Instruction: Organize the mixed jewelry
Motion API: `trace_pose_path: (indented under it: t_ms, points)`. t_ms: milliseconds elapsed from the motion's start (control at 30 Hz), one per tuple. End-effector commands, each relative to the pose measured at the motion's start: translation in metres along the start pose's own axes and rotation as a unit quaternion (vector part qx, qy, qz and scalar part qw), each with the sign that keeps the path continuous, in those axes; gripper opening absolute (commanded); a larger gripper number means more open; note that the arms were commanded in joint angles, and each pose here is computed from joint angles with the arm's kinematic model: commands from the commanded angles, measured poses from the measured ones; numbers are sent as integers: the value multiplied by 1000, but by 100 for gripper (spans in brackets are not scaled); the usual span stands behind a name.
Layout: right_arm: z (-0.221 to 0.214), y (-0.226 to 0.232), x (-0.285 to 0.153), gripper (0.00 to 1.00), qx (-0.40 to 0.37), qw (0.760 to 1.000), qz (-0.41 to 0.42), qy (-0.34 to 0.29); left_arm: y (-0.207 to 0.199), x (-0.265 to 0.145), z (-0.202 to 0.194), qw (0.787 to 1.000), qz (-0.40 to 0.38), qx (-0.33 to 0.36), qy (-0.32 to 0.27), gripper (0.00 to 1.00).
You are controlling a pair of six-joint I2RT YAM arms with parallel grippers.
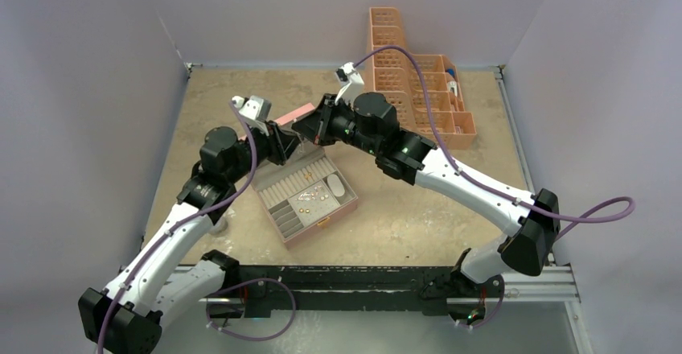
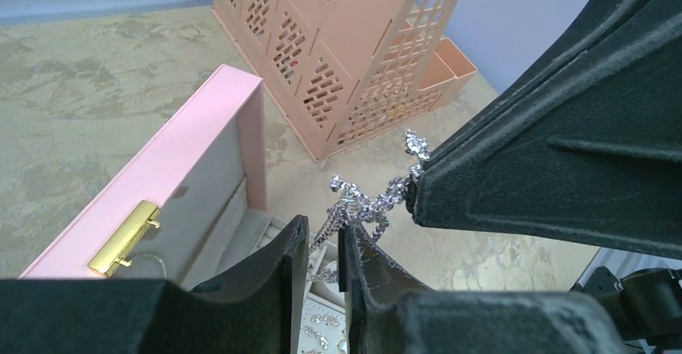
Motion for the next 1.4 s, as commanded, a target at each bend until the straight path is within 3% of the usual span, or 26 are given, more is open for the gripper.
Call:
trace_pose_path:
  t_ms: [0, 233, 433, 667, 1033, 1367]
  points:
    - [38, 27, -18, 0, 4, 998, 40, -55, -3, 2, 8, 1000, -9, 5, -19, 18]
    - [42, 23, -21, 0, 8, 997, 34, -66, 1, 1, 5, 1000, 1, 7, -15, 13]
    - [38, 16, -22, 0, 10, 998, 26, -63, 8, -3, 5, 1000, 28, 10, -8, 0]
    - [26, -8, -17, 0, 18, 998, -4, -60, 14, -7, 14, 998, 62, 22, 9, 0]
    - [7, -42, 3, 0, 24, 997, -38, -57, 21, -4, 14, 989, 98, 45, 101, 0]
    - [-4, -66, 25, 0, 38, 996, -61, -49, 43, 3, 17, 974, 166, 57, 140, 0]
Point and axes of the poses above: each gripper's point midway between its finger pads, its own x axis out along the fingers, its own y axis along the line the jaws close on, z = x × y, the point moved 1 cm from there along -x, back along the fingers, and after that the axes turned 6 degrees about -x, right-handed, at the moved point
